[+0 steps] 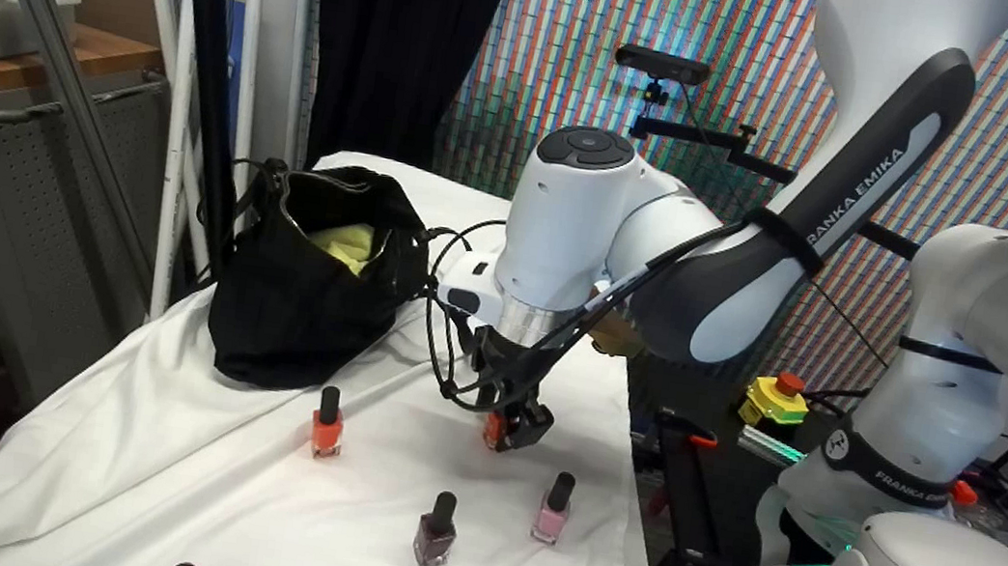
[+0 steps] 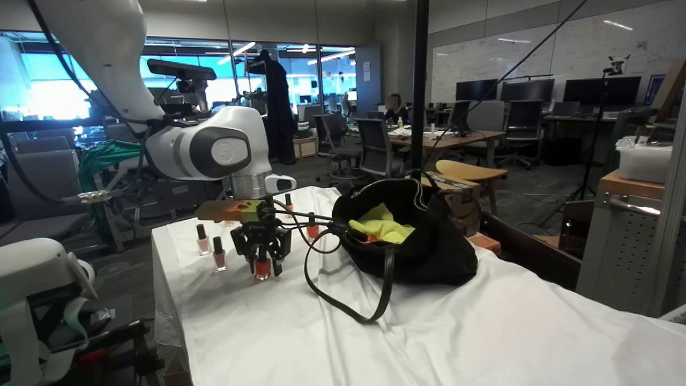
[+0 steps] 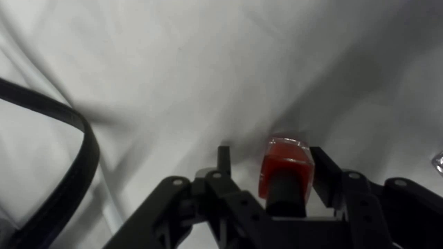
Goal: Put the nail polish bottles in the bag
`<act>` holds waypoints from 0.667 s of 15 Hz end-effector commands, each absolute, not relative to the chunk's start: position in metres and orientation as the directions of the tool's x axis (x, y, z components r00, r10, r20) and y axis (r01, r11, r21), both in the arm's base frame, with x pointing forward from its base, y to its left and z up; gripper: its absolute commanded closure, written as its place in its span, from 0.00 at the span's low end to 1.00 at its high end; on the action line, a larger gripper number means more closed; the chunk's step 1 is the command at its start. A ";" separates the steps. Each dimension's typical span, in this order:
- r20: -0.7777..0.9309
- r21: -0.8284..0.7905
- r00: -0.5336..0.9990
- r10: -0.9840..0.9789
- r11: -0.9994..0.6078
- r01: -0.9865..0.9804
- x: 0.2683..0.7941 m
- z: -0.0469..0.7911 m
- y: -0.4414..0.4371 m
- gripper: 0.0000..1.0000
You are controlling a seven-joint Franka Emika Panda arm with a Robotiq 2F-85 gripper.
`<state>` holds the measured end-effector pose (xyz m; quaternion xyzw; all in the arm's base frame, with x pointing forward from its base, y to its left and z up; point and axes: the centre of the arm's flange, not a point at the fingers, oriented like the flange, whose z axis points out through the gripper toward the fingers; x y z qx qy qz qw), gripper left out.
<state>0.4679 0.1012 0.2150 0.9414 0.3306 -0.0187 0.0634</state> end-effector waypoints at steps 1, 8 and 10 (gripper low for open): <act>-0.089 0.104 0.767 0.635 -0.760 0.641 0.470 0.205 0.101 0.64; -0.100 0.133 0.777 0.621 -0.766 0.629 0.470 0.214 0.101 0.84; -0.105 0.166 0.783 0.613 -0.766 0.622 0.472 0.224 0.097 0.84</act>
